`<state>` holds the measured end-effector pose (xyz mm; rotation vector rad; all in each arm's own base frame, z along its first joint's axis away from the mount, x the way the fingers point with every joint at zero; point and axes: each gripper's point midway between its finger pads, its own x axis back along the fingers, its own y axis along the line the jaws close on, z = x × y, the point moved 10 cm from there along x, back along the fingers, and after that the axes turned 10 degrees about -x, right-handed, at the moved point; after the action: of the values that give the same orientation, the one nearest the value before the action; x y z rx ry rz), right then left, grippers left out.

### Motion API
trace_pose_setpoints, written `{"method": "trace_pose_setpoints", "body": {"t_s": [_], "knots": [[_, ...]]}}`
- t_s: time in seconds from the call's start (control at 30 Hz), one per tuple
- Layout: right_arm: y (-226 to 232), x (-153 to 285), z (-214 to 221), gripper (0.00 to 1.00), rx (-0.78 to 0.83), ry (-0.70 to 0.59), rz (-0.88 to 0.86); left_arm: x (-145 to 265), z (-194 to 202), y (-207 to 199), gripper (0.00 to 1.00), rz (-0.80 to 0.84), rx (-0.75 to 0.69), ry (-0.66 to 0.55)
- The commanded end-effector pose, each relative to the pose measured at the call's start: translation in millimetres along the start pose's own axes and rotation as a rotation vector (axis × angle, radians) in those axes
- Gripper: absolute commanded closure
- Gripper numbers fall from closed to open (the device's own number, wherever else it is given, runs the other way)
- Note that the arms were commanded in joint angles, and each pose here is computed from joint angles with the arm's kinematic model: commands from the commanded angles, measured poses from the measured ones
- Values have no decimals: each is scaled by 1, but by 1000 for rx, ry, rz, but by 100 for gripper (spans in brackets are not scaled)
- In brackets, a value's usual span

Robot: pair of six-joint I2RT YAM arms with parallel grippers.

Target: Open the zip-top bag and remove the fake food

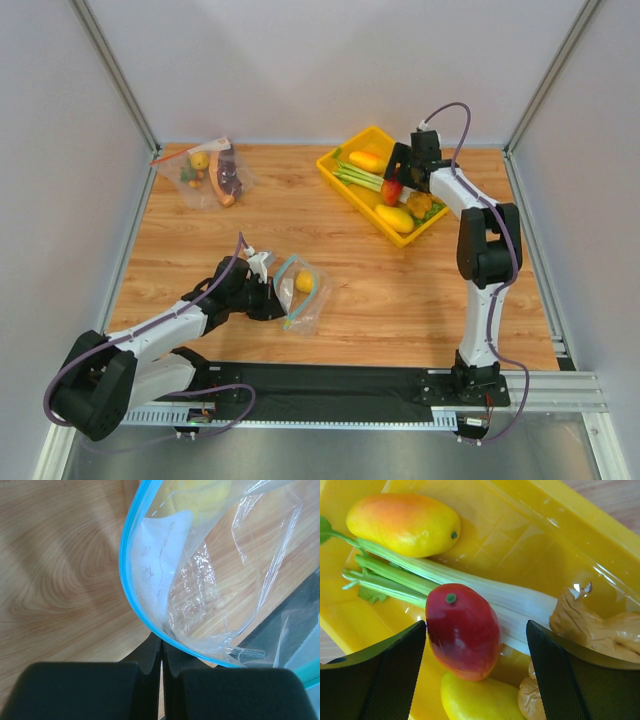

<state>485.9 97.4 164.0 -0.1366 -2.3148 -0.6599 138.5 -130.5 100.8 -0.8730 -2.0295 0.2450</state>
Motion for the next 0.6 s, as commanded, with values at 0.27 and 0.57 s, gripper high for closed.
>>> {"method": "trace_pose_setpoints", "body": {"t_s": [0.27, 0.57], "knots": [[15, 107, -31, 15, 41, -214, -85, 8, -12, -6, 100, 6, -43, -44], [21, 200, -16, 16, 113, -314, -186, 12, -19, -10, 100, 10, -49, -67]]}}
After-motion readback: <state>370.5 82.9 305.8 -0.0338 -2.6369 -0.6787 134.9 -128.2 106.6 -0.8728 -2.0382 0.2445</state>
